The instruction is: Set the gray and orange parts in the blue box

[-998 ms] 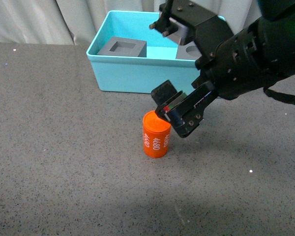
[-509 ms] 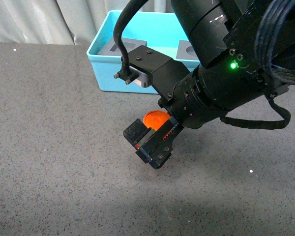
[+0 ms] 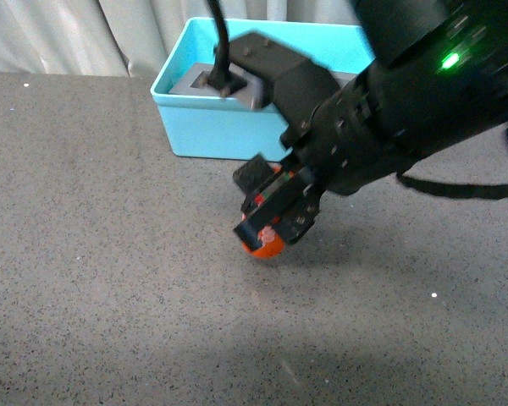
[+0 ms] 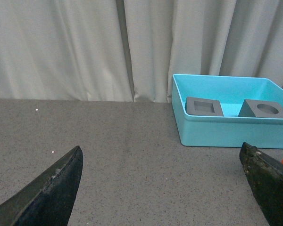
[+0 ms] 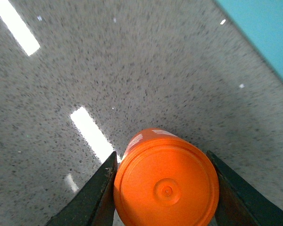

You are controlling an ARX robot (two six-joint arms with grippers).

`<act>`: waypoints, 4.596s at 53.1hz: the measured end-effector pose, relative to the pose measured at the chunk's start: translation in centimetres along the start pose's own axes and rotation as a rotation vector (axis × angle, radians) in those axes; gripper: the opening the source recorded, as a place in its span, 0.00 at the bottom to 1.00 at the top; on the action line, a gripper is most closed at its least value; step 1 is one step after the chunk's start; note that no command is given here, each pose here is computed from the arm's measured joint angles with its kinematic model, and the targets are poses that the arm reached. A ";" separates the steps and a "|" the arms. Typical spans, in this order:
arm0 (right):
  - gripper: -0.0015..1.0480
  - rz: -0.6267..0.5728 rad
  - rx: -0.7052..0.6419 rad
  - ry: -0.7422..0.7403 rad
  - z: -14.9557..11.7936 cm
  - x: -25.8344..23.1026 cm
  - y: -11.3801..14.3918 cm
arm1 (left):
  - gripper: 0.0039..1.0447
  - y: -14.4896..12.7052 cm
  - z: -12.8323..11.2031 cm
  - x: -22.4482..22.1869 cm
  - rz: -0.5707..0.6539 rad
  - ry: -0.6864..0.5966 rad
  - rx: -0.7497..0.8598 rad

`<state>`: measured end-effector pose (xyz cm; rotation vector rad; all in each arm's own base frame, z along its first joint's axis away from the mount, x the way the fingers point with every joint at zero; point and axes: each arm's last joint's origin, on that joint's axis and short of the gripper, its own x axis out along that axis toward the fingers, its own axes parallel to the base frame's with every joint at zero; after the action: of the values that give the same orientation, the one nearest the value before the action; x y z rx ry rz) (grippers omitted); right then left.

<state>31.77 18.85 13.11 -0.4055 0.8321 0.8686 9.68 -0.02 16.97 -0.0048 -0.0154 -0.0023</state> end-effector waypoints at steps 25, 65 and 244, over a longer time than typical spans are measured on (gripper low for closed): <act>0.43 -0.232 0.074 -0.346 6.1 -7.1 -7.7 | 0.94 0.0 0.0 0.0 0.000 0.000 0.000; 0.43 -0.204 0.156 -0.168 8.8 3.6 -13.5 | 0.94 0.0 0.0 0.0 0.000 0.000 0.000; 0.01 -0.865 0.415 -0.813 -17.4 -17.8 1.7 | 0.94 0.0 0.0 0.0 0.000 0.000 0.000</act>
<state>15.57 0.06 16.10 0.0004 0.0204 -0.0023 9.68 -0.02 16.97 -0.0048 -0.0154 -0.0019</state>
